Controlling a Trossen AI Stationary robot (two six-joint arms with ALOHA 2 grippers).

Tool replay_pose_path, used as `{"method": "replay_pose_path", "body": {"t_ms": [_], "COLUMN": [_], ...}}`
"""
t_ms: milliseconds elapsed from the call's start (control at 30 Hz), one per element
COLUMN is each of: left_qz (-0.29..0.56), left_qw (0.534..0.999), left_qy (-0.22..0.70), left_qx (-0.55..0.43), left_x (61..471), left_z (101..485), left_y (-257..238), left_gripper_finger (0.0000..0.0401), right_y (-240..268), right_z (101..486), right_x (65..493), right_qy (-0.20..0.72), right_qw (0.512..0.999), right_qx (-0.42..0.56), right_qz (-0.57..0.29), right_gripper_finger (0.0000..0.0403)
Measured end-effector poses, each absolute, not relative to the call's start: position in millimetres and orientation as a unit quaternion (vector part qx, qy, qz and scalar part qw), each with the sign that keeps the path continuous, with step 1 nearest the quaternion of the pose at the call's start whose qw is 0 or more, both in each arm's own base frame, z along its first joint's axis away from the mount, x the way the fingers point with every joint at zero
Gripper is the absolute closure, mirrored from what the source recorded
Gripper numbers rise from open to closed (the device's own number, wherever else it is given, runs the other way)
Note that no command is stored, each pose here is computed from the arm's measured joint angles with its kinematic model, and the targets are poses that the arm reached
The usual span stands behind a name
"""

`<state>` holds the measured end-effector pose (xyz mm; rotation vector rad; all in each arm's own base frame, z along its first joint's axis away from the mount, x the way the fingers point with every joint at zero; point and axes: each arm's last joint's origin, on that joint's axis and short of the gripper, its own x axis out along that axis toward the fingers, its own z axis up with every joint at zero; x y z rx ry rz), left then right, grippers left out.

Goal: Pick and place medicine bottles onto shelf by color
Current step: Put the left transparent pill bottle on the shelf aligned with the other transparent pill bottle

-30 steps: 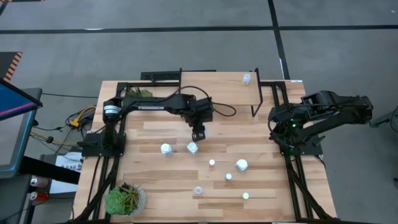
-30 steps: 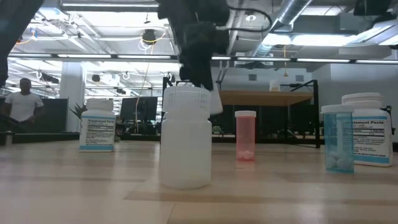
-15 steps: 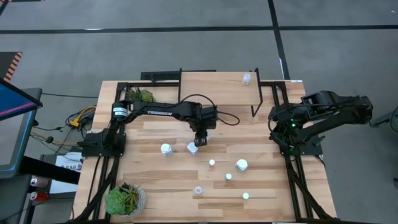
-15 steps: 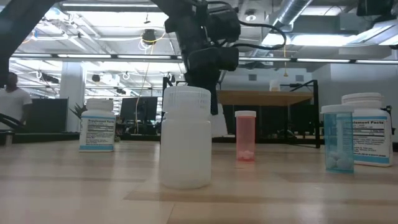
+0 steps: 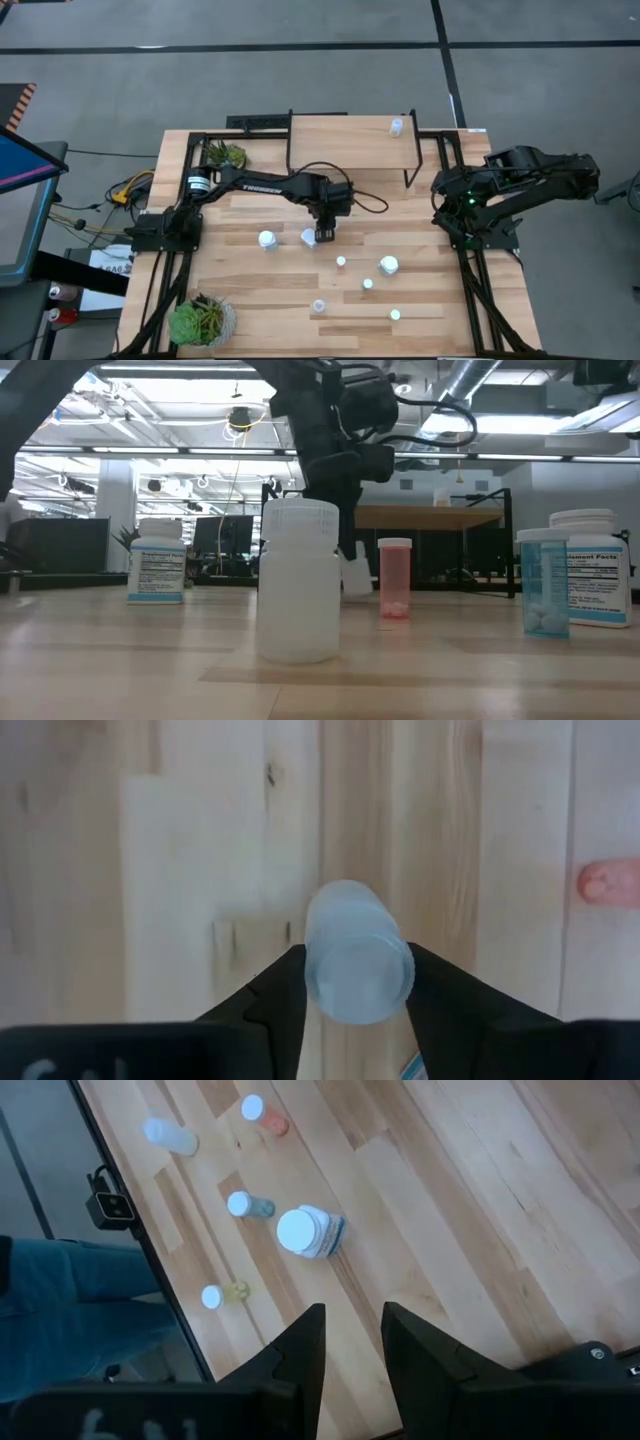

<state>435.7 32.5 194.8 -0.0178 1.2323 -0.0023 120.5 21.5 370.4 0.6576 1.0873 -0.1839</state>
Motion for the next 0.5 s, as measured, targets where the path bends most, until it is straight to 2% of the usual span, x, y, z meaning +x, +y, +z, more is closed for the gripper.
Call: {"method": "replay_pose_path", "body": {"t_ms": [167, 500], "left_qz": [-0.004, -0.007], "left_qw": [0.818, 0.817], "left_qy": [0.575, 0.576], "left_qx": [-0.003, -0.001], "left_x": [436.3, 436.4], "left_z": [195.6, 197.1], "left_y": [32.7, 32.4], "left_gripper_finger": [0.0243, 0.0237], "right_y": [21.5, 21.5], "right_z": [370.5, 370.5], "right_x": [120.8, 120.8], "right_qy": [0.506, 0.506], "right_qw": [0.802, 0.802], "right_qx": [0.307, 0.306], "right_qz": [-0.085, -0.085], "right_gripper_finger": [0.0278, 0.0278]}}
